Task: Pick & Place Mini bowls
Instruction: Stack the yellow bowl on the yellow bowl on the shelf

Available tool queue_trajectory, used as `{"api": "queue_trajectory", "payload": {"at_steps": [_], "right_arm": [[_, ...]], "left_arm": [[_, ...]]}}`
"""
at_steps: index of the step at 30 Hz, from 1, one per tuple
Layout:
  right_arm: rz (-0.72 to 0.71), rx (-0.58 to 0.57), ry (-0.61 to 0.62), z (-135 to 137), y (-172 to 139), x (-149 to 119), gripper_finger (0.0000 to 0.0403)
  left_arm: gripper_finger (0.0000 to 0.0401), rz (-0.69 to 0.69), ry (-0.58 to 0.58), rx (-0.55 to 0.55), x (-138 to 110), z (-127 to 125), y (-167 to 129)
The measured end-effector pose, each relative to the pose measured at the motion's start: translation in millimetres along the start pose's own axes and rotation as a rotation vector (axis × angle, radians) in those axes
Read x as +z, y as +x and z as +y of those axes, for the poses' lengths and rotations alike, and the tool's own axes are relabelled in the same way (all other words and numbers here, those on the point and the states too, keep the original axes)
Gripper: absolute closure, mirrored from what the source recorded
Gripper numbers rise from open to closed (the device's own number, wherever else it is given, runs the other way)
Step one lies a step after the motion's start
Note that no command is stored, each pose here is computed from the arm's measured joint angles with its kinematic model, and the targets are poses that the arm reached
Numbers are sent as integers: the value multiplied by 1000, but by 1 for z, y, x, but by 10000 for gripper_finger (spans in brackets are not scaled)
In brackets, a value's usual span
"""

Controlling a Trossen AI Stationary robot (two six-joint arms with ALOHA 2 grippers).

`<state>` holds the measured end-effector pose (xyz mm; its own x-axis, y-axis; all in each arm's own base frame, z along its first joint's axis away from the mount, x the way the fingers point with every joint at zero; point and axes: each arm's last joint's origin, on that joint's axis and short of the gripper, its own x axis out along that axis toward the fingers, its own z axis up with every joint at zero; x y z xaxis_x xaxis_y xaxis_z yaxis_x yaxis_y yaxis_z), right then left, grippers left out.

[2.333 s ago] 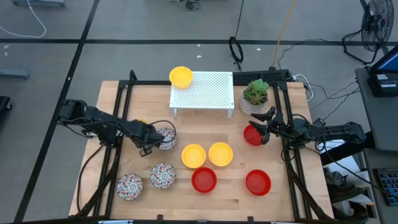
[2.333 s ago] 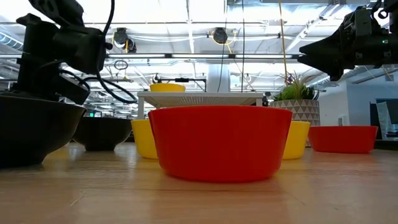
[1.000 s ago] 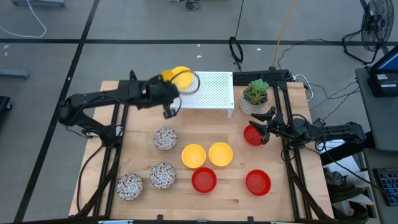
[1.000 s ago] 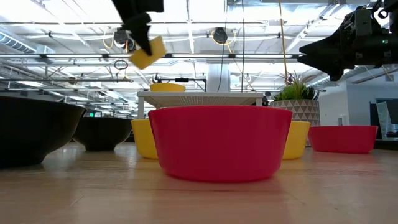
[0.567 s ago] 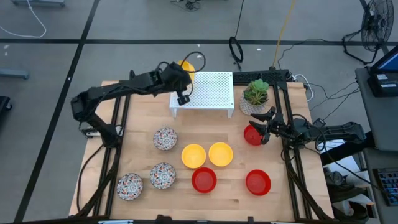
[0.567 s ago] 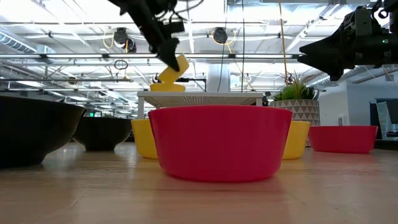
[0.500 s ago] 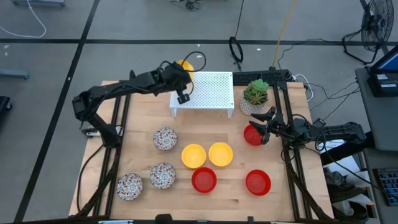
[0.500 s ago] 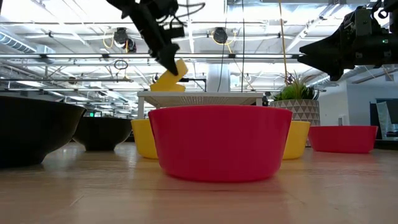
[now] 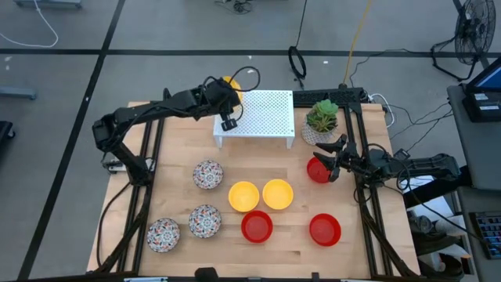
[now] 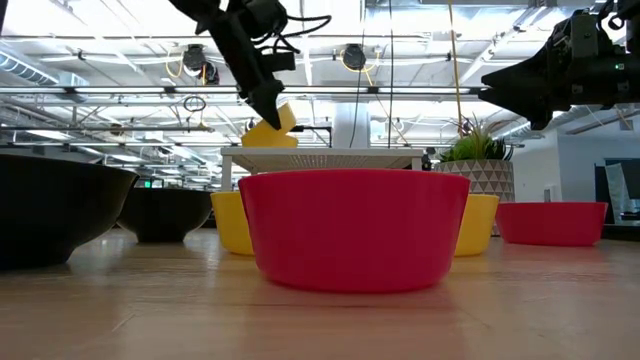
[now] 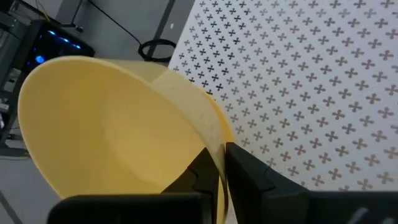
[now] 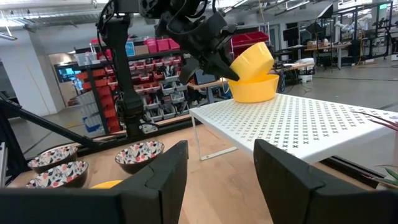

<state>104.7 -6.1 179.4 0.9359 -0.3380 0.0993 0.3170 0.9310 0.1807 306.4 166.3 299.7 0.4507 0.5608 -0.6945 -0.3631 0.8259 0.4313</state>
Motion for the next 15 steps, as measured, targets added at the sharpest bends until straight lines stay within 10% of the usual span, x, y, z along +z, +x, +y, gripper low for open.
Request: {"api": "queue_trajectory", "payload": {"at_steps": [15], "right_arm": [[0, 0, 3, 0, 0, 0, 232]], "left_arm": [[367, 32, -23, 39, -2, 1, 0]]}}
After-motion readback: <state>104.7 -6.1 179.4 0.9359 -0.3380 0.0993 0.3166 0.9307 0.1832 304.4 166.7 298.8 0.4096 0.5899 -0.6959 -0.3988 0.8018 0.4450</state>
